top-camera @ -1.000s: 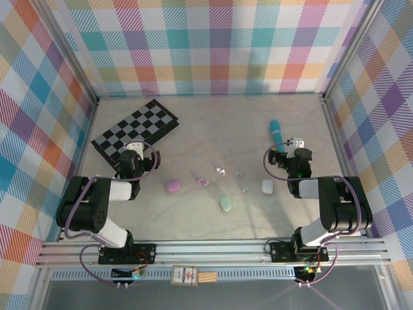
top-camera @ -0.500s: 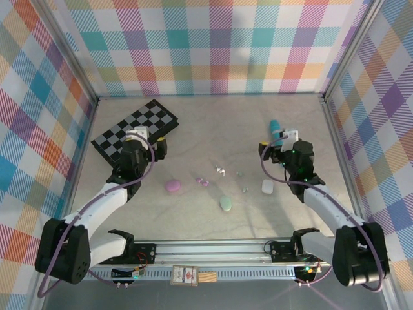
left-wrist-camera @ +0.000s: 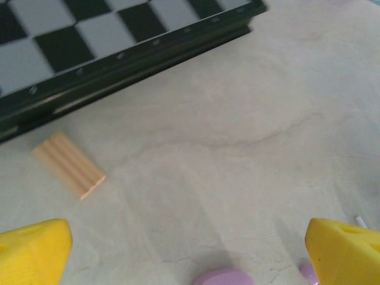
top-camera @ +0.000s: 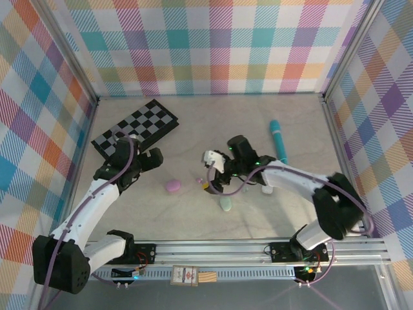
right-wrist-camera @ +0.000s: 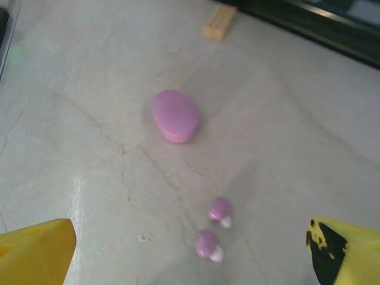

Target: Insert wireless bluetooth earbuds into charging case

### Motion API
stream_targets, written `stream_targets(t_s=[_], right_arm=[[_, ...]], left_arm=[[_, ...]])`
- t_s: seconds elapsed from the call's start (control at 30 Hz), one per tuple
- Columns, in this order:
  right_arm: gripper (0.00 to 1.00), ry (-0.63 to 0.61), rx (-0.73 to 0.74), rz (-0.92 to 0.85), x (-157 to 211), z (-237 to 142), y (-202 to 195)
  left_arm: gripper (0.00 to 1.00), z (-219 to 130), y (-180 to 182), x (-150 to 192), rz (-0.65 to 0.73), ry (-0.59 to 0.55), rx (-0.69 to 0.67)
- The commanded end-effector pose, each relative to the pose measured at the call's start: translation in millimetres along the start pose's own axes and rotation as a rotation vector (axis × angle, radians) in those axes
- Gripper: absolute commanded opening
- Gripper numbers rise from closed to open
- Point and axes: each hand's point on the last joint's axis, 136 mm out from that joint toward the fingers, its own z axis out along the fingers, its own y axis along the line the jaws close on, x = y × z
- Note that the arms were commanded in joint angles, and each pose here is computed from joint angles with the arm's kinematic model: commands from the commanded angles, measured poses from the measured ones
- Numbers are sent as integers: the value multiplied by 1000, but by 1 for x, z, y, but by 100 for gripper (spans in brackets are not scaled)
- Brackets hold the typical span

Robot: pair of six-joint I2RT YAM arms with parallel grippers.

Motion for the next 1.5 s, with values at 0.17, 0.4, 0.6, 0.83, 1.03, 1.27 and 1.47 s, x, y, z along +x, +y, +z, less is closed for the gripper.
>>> stream_targets(t_s=[0.17, 0.4, 0.6, 0.83, 1.03, 1.27, 1.47], right_arm=[[99, 99, -203, -248, -2, 76, 19], [99, 152, -278, -313, 2, 119, 26], [88, 178, -312, -341, 0, 143, 29], [66, 219, -313, -353, 8, 157, 21], [54, 234, -312, -355, 10, 159, 20], [40, 225, -310, -337, 5, 154, 21], [36, 169, -300, -249, -14, 125, 14]], left_arm=[[100, -8, 12, 13, -165, 85, 40], [100, -17, 20, 14, -159, 69, 13], [100, -21, 18, 12, -154, 61, 22], [100, -26, 19, 10, -127, 50, 16], [100, -26, 19, 9, -123, 42, 23], [100, -28, 18, 8, -95, 32, 24], [100, -28, 8, -3, -21, -32, 51]])
